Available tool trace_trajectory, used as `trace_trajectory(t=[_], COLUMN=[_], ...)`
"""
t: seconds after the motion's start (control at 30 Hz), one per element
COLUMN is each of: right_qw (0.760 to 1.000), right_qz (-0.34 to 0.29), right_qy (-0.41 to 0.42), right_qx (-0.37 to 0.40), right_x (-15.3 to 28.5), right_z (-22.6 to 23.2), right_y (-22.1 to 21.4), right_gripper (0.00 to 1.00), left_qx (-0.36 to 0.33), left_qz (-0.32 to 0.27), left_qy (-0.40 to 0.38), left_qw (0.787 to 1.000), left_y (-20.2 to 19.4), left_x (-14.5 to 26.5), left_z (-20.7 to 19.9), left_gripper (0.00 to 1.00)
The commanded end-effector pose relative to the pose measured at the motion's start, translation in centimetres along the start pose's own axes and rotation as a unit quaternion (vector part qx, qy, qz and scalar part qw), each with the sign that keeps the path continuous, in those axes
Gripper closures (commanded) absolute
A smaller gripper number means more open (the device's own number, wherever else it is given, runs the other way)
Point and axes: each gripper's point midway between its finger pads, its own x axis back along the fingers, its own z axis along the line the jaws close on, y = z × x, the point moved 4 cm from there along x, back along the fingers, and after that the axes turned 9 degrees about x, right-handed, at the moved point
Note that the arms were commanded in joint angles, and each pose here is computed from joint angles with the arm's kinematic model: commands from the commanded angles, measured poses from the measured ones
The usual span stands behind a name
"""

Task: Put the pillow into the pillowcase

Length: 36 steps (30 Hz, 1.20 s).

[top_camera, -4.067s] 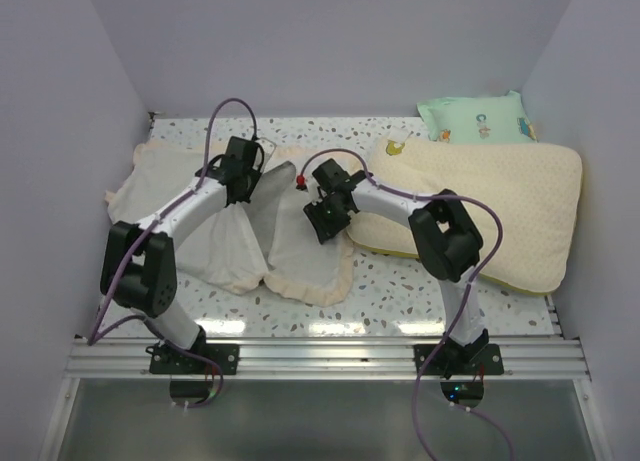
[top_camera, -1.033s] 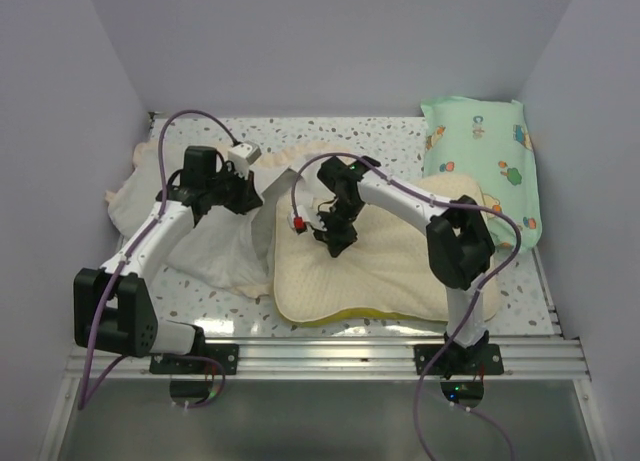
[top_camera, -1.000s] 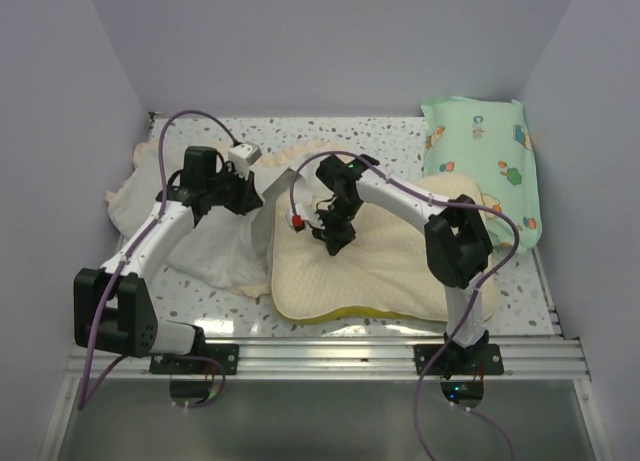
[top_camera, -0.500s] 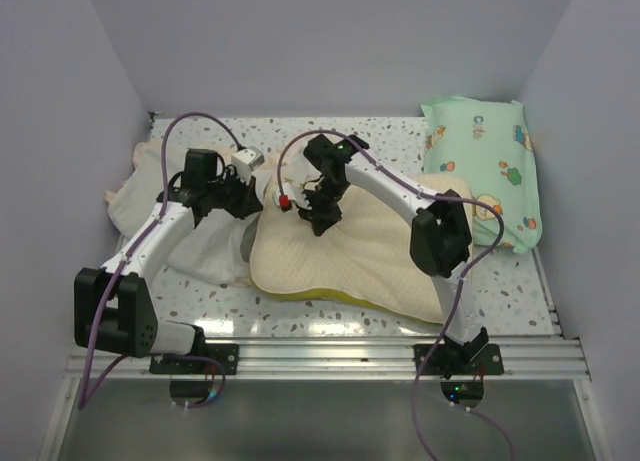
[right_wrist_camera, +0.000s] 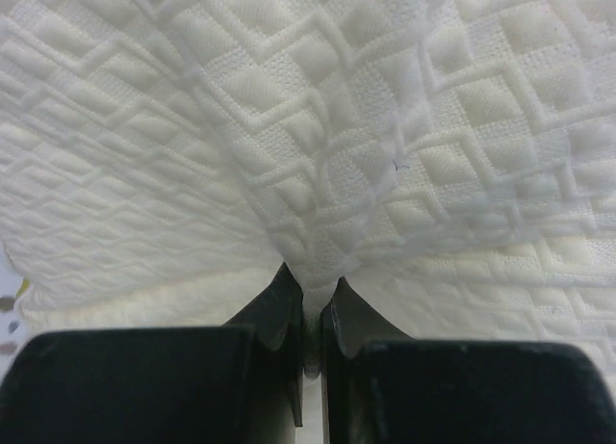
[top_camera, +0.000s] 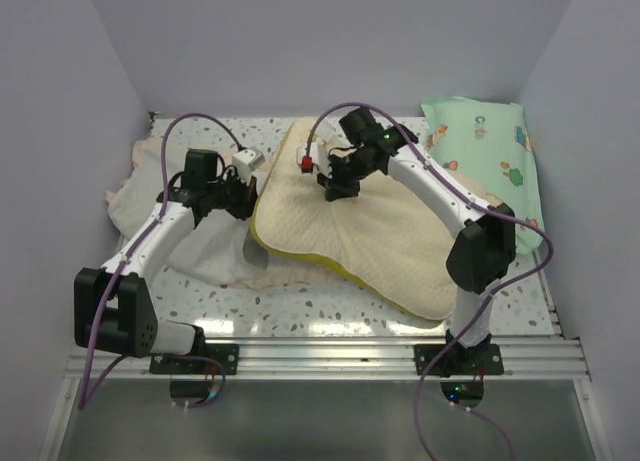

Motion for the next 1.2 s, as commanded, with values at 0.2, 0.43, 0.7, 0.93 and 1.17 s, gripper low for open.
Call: trace_trajectory(t=[0.2, 0.43, 0.7, 0.93, 1.17], right_qw=[0.953, 0.923, 0.923, 0.978, 0.998], right_qz=[0.04, 0.064, 0.052, -0.022, -0.042], right_qy=[-0.28, -0.337, -0.341, -0.19, -0.007], right_qx=[-0.109, -0.173, -0.17, -0.085, 0.051], right_x=[-3.6, -5.2, -7.4, -10.1, -11.8], right_z=[-7.2, -5.5, -2.8, 3.9, 9.2], right_y=[-2.1, -4.5, -1.3, 3.4, 1.5], right_gripper=[1.0, 1.0, 1.0, 1.0, 1.0], left_qx=[0.067, 0.096, 0.126, 0.139, 0.128], left_qz=[-0.045, -0.092, -0.111, -0.113, -0.121], left_qy=[-0.033, -0.022, -0.031, -0.045, -0.013], left_qw=[0.996, 0.991, 0.985, 0.983, 0.984], left_y=[2.9, 5.5, 5.5, 5.5, 5.5], left_x=[-0.2, 0.0, -0.1, -0.7, -0.4], left_z=[-1.3, -0.8, -1.1, -1.1, -0.5], left_gripper=[1.0, 1.0, 1.0, 1.0, 1.0])
